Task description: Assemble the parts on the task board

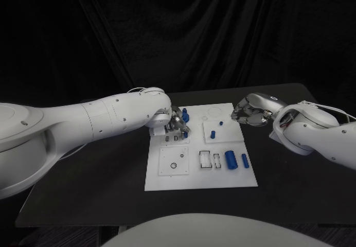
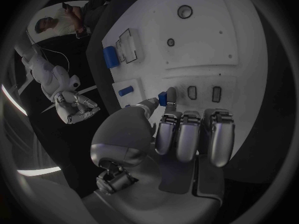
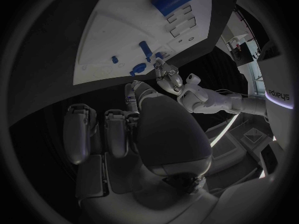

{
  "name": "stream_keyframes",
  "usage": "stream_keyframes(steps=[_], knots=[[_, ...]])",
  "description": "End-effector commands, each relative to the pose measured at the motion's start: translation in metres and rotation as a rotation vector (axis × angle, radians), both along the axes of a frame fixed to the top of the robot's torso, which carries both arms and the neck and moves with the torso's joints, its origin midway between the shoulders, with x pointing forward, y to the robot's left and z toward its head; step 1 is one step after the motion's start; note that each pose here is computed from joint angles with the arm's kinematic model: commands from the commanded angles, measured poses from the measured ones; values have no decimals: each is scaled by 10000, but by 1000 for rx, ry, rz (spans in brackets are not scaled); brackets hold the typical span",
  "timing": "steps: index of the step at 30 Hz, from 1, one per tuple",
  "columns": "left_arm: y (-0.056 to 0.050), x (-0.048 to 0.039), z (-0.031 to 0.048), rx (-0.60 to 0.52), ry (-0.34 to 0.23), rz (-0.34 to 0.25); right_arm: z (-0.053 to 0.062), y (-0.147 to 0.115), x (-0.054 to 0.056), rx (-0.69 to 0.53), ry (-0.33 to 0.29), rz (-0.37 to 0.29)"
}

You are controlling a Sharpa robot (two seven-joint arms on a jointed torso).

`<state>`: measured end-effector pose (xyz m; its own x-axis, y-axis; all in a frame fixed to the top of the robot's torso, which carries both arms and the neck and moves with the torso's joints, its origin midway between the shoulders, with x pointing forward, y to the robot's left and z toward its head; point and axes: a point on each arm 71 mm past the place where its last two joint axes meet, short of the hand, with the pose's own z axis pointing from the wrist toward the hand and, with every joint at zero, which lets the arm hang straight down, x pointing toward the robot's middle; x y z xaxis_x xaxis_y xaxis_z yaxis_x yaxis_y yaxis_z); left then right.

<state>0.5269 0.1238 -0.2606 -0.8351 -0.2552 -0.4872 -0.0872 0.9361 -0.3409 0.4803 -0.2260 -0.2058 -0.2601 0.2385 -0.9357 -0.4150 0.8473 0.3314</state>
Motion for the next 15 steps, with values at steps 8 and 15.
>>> stream_keyframes(steps=[8,15], knots=[[-25,-14,-26,-13,6,-19,-24,-12,-3,-14,20,-20],[-9,-24,-42,-10,10,-17,-27,-13,-4,-17,24,-21]])
